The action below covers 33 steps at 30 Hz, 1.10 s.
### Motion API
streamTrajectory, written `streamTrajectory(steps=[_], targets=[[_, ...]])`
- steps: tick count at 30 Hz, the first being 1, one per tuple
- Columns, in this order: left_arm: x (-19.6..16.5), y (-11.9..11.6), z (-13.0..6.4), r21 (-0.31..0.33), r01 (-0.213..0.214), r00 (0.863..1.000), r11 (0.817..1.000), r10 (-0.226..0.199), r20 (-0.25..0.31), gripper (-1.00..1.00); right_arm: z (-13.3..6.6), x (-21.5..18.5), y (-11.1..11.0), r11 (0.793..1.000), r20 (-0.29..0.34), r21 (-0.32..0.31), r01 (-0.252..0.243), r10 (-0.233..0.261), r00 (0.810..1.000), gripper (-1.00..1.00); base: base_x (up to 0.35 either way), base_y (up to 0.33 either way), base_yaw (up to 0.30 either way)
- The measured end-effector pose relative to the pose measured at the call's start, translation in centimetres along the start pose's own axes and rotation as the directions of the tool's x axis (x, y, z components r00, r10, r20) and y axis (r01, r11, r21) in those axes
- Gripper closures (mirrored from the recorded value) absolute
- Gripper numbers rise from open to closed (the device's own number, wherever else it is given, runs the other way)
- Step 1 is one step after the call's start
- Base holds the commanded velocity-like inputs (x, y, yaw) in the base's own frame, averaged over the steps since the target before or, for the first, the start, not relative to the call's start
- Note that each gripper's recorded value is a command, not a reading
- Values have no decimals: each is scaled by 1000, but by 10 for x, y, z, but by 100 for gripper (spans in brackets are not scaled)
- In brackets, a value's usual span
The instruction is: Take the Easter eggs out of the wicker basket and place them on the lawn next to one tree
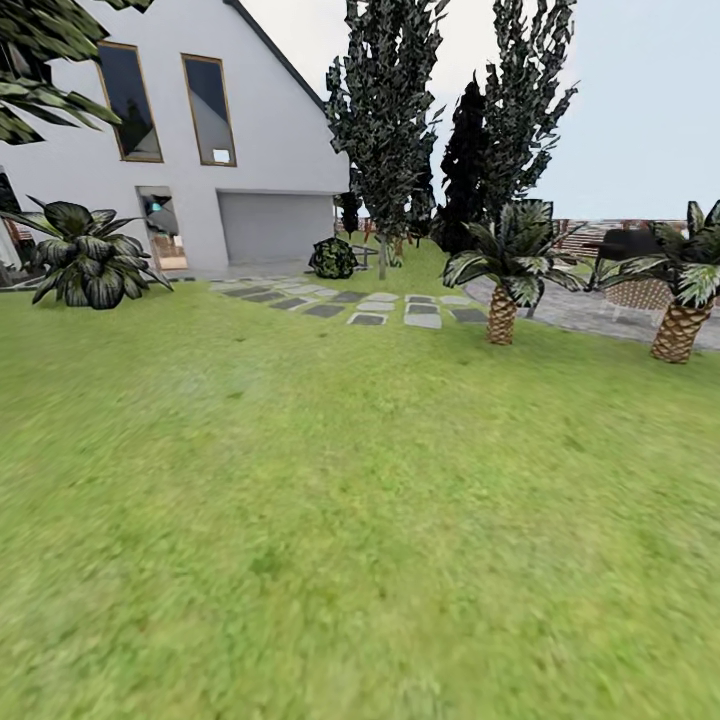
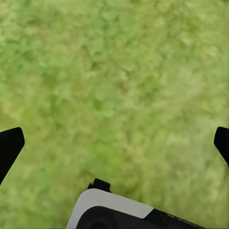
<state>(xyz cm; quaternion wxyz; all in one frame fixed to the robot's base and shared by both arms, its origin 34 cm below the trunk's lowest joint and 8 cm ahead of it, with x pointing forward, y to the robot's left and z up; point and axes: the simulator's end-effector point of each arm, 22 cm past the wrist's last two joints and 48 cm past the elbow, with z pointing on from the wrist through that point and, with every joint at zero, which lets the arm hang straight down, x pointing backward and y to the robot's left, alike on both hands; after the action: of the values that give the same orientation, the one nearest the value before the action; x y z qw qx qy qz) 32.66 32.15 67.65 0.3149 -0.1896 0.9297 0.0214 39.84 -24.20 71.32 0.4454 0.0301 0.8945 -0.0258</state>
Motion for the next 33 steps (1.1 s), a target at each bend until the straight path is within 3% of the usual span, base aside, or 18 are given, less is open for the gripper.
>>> streamTrajectory(steps=[10, 33], targets=[[12, 7, -2, -14, -1, 1000, 1000, 0, -26, -100, 0, 1, 0, 1000, -2, 0, 0, 0, 1000, -100, 332, 0, 0], [13, 9, -2, -20, 3, 1000, 1000, -4, -27, -100, 0, 1, 0, 1000, -2, 0, 0, 0, 1000, -100, 332, 0, 0]])
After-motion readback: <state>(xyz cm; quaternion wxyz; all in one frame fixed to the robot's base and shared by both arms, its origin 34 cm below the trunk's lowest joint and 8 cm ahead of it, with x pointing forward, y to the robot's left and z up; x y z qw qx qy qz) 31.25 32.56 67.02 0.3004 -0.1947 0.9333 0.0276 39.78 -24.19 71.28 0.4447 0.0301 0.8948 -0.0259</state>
